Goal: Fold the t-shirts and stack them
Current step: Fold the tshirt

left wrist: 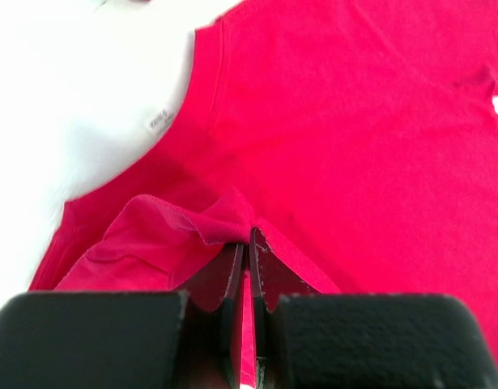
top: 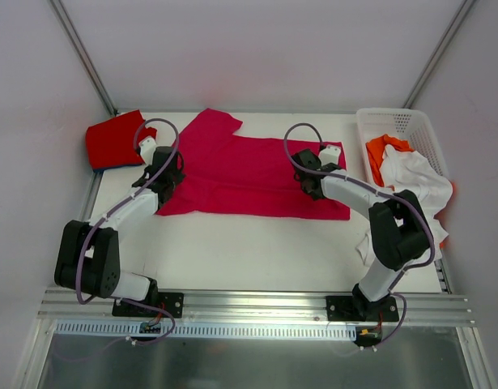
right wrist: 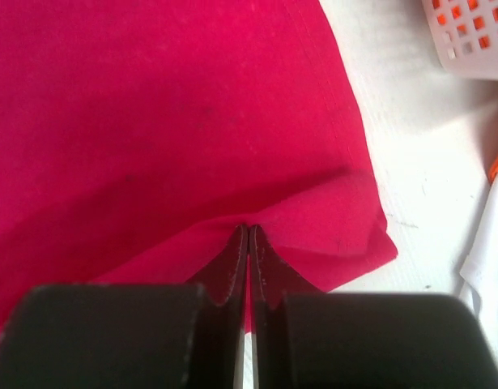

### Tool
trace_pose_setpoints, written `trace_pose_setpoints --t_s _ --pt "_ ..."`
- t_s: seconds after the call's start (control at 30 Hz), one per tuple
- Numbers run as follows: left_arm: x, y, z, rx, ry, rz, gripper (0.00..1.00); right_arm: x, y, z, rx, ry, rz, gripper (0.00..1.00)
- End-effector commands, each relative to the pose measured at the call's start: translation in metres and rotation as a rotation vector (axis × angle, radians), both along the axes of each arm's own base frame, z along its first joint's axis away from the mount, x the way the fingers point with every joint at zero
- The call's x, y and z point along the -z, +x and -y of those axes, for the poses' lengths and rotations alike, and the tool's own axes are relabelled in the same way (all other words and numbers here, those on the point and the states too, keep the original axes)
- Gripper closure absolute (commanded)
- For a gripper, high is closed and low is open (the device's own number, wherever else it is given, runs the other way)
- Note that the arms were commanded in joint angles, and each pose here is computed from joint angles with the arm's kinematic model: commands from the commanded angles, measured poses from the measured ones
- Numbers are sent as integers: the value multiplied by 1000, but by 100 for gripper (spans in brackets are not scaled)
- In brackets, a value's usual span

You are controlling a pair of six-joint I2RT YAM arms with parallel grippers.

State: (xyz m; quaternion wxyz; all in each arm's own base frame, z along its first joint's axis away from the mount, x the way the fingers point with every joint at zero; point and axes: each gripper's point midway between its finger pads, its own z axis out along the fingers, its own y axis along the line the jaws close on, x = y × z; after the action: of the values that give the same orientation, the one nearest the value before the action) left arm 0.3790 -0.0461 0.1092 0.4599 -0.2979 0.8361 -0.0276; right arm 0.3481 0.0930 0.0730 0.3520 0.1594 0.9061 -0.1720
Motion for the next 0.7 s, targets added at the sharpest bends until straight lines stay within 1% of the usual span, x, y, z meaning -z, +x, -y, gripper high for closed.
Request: trace_pose_setpoints --t_s 0.0,0.4,0.67 --pt "-21 24 -7 -9 17 62 100 -8 16 0 -6 -3 9 100" --pt "15 43 -13 -18 38 -26 100 9 35 3 12 -25 -31 100" --pt "22 66 -17 -29 35 -23 100 14 49 11 46 -37 -33 99"
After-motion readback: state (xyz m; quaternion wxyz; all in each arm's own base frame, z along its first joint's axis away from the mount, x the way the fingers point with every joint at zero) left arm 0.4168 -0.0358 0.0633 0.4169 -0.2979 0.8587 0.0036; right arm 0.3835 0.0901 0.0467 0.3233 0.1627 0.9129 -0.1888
